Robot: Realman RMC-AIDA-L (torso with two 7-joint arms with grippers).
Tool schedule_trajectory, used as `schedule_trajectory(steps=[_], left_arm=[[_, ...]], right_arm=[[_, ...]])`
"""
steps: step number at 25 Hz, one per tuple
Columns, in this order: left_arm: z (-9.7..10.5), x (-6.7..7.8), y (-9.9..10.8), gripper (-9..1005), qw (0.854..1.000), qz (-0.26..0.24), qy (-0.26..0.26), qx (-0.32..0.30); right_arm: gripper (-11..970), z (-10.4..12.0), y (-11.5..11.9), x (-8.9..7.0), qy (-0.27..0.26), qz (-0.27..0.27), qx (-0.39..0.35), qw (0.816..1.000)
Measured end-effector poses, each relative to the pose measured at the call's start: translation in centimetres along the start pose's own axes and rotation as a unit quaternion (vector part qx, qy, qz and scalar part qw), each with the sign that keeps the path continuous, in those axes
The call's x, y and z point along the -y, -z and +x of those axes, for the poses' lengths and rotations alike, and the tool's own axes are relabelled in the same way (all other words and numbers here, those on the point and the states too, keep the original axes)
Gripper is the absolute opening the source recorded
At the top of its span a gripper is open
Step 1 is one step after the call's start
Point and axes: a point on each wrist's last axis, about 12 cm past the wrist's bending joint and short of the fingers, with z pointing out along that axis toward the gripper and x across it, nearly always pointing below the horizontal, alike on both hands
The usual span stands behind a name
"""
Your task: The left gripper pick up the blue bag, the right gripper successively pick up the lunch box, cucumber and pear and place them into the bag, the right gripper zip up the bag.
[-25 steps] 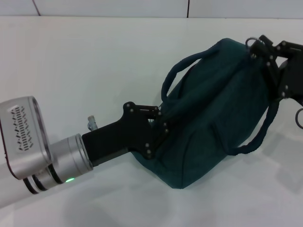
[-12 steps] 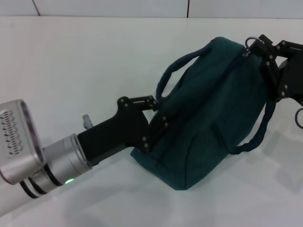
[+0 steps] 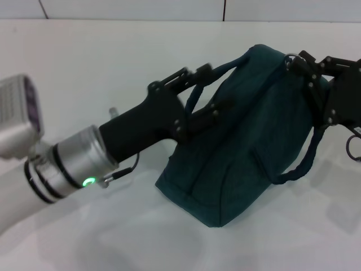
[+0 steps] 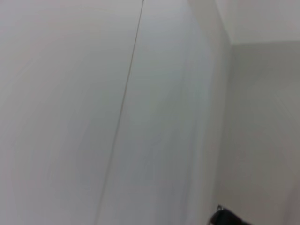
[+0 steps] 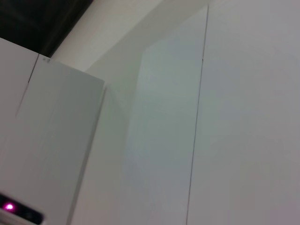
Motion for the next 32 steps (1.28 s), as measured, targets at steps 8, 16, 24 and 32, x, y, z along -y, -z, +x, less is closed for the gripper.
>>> schedule_trajectory(steps=[8,16,24,32], left_arm=[[-0.5,-1.3,-3.6,742,0.994,0.049,0.074,-0.067],[-0.7,-1.9,-3.5,720,0.991,0.049,0.087,-0.085],[-0.5,-2.0,-2.8,577,0.996,0.027,0.048,-0.069],[0.4,-1.3,-3.1,345,0.995,0.045,0.005,-0.089]], right_arm=[[14,0.0,0.2,-0.1,0.0,0.001,0.0,1.0],[15,0.0,0.4,-0.1,0.001,0.007,-0.002,1.0],[15,0.0,0.5,-0.1,0.004,0.008,-0.003,1.0],[15,0.0,0.5,-0.1,0.005,0.011,-0.001,1.0]])
